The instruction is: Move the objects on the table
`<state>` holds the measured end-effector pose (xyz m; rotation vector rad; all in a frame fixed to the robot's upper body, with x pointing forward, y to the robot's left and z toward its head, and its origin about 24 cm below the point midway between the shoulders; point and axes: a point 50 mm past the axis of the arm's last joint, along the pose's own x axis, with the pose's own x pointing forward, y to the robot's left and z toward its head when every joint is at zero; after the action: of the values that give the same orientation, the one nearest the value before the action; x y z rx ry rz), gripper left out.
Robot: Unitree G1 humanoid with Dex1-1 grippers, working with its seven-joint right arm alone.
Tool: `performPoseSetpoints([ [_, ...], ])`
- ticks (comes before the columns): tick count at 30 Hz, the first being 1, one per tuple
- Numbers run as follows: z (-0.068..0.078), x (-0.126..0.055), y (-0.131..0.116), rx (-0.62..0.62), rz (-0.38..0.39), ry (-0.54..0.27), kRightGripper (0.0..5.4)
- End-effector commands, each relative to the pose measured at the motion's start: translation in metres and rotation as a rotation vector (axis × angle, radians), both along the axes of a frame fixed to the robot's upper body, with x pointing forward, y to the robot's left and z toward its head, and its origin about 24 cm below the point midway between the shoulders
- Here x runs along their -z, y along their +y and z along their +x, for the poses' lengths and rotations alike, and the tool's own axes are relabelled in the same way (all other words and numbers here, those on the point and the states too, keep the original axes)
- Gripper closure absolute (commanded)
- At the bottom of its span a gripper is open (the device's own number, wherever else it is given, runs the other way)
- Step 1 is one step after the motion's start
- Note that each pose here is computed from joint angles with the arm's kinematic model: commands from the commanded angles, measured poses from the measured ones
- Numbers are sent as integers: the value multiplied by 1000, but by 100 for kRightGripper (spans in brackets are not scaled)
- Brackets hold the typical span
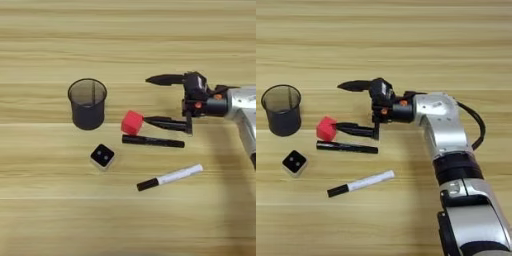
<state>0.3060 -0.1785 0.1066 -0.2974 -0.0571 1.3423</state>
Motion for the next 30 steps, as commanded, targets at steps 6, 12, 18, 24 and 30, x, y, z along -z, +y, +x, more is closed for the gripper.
performPoseSetpoints([
  [6,11,-51,9,61,128,-167,7],
  [12,12,-53,11,82,154,-169,7],
  [18,12,-55,12,90,174,-167,7],
  [24,15,-58,13,113,204,-168,7],
  [30,20,-58,11,132,212,-162,7],
])
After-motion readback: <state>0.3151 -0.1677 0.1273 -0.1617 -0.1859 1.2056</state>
